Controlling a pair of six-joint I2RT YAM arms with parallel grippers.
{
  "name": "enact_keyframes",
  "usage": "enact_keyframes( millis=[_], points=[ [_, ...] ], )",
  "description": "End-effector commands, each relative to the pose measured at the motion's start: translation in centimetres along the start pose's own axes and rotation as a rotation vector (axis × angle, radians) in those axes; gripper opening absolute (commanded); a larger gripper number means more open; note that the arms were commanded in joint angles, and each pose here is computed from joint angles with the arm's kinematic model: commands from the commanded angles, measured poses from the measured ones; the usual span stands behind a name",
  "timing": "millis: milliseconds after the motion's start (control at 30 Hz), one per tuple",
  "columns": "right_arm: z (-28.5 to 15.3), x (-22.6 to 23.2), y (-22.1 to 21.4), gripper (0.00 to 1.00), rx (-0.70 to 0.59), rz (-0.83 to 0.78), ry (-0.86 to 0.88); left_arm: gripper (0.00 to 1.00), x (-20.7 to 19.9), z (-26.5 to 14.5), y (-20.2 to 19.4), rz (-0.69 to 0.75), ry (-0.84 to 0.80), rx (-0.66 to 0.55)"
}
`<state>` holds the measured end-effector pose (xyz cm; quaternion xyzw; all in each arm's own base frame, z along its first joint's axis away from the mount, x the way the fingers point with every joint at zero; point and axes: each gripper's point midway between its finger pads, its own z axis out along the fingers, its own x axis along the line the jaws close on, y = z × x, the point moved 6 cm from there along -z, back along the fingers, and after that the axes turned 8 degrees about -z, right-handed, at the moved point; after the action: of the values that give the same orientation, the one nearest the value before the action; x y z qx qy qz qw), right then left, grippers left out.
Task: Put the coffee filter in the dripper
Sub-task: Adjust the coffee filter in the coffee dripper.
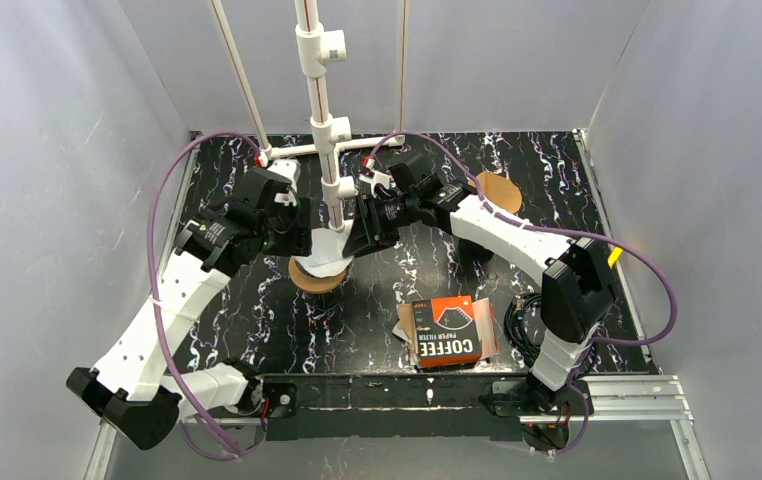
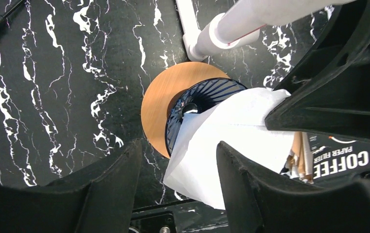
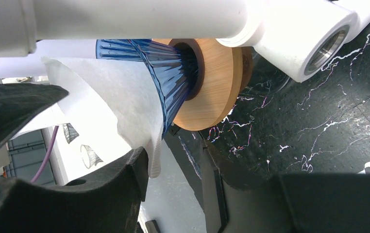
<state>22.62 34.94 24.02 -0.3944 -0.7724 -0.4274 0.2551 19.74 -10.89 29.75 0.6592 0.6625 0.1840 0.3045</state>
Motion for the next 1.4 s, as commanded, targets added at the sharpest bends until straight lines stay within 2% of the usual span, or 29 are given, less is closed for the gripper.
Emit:
enact_keyframes(
  millis=[0,133,333,433,1367],
  points=[
    [-0.7,1.7,1.1,0.50,-0.033,-0.033,0.032,0.55,0.4,-1.8,0.4,-0.072,-0.037,-0.001],
    [-0.8,1.9,1.2,0.51,-0.035,-0.033,0.043,0.55,1.1,-1.1,0.1,-0.097,-0.016,0.031],
    [-0.7,1.8,1.1,0.67,-0.038,-0.033,0.042,0.58,0.9,0.9,-1.0,-0.130,-0.043,0.121],
    [-0.4,1.5,0.8,0.71,-0.038,-0.017,0.039,0.59,1.0,1.9,-1.5,-0.144,-0.045,0.144],
    [2.7,-1.0,-1.9,0.73,0.083,0.079,-0.040,0.60,2.1,7.2,-5.5,-0.145,0.036,0.292]
  ],
)
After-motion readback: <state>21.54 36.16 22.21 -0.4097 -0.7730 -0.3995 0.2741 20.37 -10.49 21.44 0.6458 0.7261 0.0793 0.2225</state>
